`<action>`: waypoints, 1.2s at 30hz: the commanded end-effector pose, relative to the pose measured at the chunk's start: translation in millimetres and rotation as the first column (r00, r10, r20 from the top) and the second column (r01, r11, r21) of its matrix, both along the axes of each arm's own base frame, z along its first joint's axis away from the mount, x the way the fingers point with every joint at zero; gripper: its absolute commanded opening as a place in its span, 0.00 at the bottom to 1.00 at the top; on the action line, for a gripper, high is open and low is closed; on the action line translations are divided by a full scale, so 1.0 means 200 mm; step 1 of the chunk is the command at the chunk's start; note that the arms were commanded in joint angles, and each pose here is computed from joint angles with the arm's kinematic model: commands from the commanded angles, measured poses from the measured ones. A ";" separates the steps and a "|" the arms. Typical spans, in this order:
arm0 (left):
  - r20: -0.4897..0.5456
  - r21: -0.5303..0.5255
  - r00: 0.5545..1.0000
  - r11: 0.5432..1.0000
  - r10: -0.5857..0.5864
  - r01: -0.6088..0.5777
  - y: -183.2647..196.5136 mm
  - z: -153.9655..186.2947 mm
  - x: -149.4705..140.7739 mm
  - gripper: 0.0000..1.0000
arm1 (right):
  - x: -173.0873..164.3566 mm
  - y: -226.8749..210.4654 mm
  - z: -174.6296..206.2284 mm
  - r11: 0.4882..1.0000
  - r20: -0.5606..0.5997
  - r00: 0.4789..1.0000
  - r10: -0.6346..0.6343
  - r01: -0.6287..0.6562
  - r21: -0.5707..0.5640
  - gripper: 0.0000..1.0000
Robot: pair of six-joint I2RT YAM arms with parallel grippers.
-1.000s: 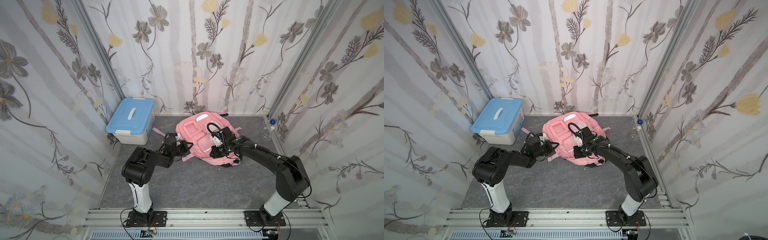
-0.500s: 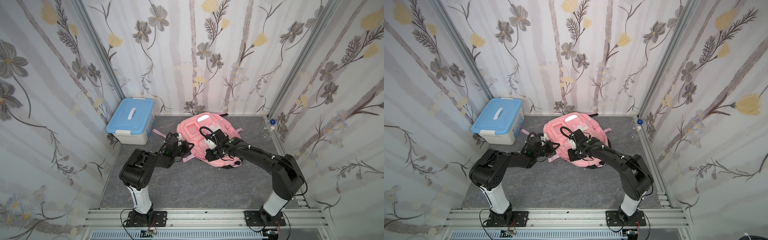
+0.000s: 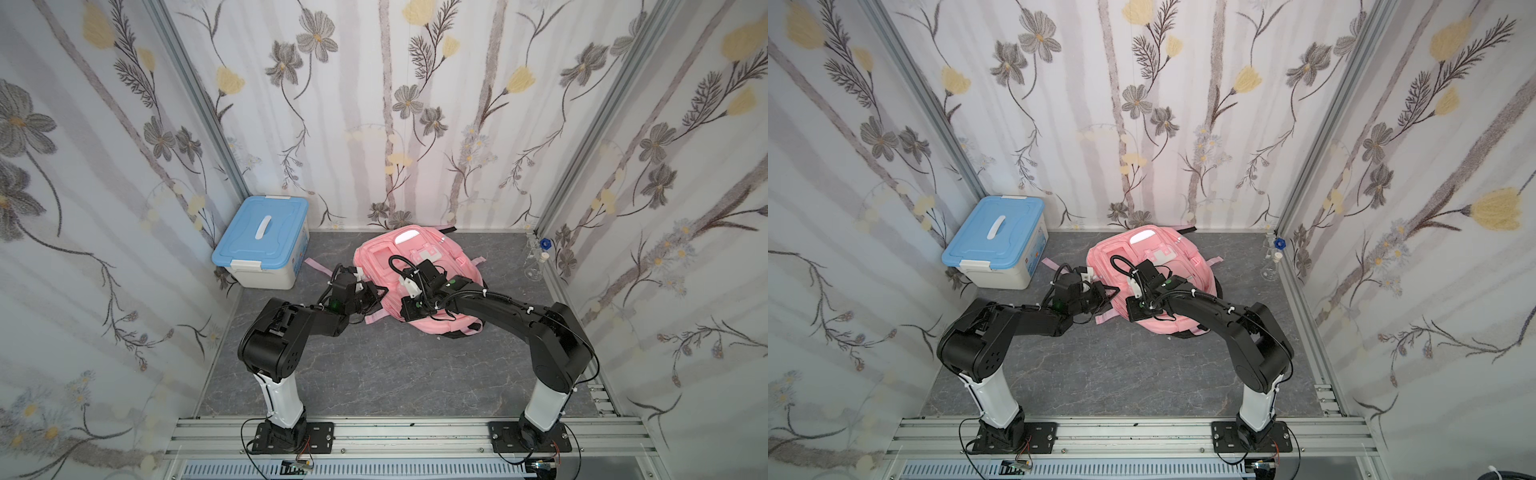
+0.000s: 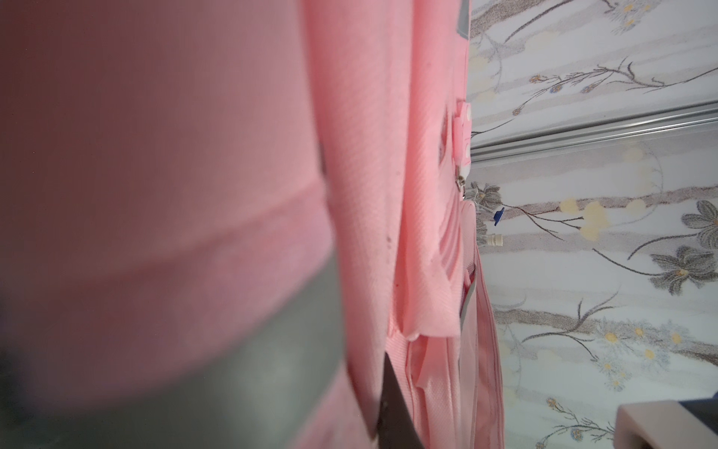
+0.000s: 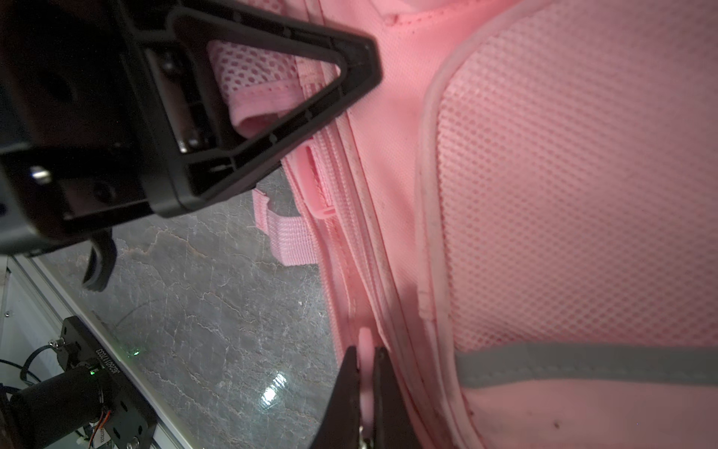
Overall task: Zip up the backpack
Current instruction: Zip the zipper on the backpack.
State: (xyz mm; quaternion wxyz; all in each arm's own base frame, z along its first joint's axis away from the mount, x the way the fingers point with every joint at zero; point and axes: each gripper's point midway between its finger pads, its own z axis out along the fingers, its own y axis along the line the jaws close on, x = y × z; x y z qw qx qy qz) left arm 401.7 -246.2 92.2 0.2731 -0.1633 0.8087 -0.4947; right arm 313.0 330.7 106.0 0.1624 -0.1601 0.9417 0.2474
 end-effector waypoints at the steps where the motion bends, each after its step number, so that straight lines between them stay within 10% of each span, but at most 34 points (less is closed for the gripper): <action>1: 0.065 -0.046 0.996 0.997 -0.060 0.063 -0.06 0.11 -0.02 0.00 | 0.09 0.16 0.13 0.988 0.088 0.996 0.002 -0.015 0.153 0.00; 21: 0.054 -0.062 0.997 0.996 -0.060 0.063 -0.06 0.10 -0.01 0.00 | 0.13 0.34 0.30 0.895 0.191 0.981 -0.017 -0.070 0.440 0.00; 36: 0.040 -0.075 0.998 0.996 -0.047 0.050 -0.05 0.08 0.00 0.00 | 0.06 0.29 0.26 0.964 0.159 0.986 0.040 -0.080 0.253 0.00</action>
